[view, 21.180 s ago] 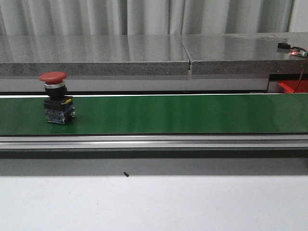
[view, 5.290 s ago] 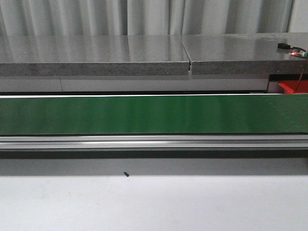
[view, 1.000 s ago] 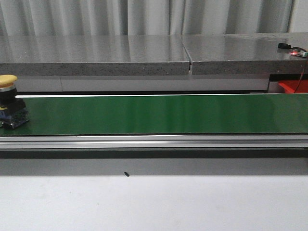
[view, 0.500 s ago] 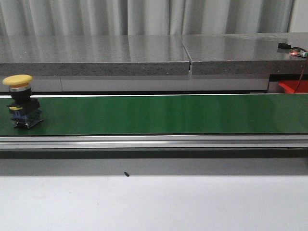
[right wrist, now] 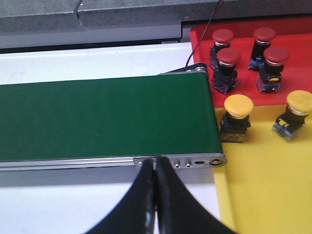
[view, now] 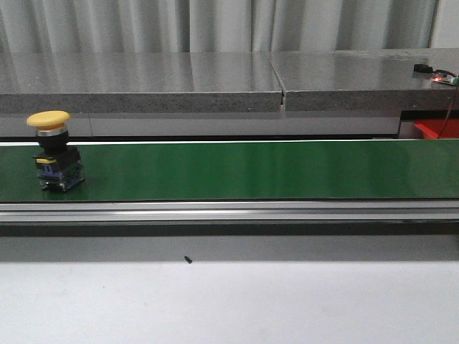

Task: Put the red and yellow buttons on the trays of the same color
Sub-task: 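Lower the second yellow button onto the belt and open the left gripper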

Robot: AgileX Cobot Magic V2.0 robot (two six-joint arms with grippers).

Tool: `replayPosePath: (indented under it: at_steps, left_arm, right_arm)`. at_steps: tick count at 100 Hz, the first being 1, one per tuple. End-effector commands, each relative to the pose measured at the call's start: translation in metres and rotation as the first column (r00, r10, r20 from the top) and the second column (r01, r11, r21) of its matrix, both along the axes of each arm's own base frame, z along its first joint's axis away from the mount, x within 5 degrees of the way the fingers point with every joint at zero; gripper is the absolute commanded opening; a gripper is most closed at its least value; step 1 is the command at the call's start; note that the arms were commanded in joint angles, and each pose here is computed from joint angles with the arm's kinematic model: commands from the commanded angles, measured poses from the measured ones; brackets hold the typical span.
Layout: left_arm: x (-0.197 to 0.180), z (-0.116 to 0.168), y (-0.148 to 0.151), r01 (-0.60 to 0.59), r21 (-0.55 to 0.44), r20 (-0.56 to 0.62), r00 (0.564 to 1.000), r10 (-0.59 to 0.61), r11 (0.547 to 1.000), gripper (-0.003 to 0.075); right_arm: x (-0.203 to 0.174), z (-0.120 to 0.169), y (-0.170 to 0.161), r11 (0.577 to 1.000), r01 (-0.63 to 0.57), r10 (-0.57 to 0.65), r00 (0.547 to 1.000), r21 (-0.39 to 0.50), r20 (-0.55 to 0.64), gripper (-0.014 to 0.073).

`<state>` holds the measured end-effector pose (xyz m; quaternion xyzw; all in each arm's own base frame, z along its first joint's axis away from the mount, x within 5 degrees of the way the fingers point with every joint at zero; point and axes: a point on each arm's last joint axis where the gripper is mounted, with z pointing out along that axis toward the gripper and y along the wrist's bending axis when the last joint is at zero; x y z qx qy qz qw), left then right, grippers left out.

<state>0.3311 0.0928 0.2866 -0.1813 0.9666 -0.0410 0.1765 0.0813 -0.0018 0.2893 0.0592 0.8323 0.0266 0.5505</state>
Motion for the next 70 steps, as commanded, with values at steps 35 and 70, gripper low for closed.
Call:
replayPosePath:
  at_steps: [35, 70]
  left_arm:
    - [0.006, -0.015, -0.001, 0.003, -0.022, -0.024, 1.0, -0.004, 1.0, 0.0259]
    - [0.005, -0.006, -0.004, 0.027, -0.031, 0.019, 0.999, -0.026, 0.999, 0.0603]
  right_arm:
    - [0.002, 0.014, 0.0, 1.0, -0.003, 0.004, 0.996, -0.012, 0.089, -0.0066]
    - [0.002, 0.014, 0.0, 1.0, -0.003, 0.004, 0.996, -0.012, 0.09, -0.0066]
